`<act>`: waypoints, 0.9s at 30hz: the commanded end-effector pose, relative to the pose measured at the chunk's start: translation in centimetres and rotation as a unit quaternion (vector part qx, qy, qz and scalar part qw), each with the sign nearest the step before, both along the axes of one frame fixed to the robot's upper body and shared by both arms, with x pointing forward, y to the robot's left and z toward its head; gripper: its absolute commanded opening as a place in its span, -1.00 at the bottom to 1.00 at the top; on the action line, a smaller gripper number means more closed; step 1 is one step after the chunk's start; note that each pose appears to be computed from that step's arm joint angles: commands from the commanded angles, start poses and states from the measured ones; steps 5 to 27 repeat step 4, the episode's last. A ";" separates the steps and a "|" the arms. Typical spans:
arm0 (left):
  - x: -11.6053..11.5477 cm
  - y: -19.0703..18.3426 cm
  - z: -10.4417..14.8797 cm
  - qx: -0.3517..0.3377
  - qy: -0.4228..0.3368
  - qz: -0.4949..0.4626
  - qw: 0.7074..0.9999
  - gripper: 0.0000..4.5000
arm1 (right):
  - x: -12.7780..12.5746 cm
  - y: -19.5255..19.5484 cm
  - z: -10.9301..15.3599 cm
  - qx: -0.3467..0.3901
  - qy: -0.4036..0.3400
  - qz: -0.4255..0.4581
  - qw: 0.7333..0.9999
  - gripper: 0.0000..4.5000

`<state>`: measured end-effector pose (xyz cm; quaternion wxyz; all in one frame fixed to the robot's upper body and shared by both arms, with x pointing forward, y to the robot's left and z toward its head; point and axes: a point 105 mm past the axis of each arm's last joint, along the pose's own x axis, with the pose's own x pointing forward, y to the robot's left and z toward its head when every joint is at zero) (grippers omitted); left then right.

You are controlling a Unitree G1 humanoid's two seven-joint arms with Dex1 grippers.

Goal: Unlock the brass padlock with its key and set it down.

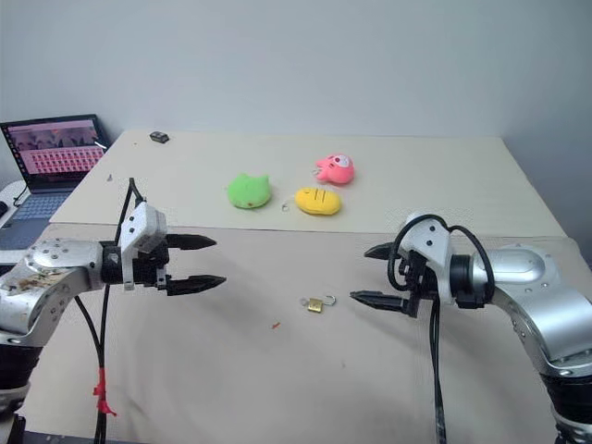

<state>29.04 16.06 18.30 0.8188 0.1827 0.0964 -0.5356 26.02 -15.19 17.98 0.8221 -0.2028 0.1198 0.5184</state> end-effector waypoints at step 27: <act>0.7 -1.4 0.9 0.001 0.010 -0.007 1.000 0.97 | 0.3 -1.4 2.0 -0.010 -0.033 -0.033 0.999 1.00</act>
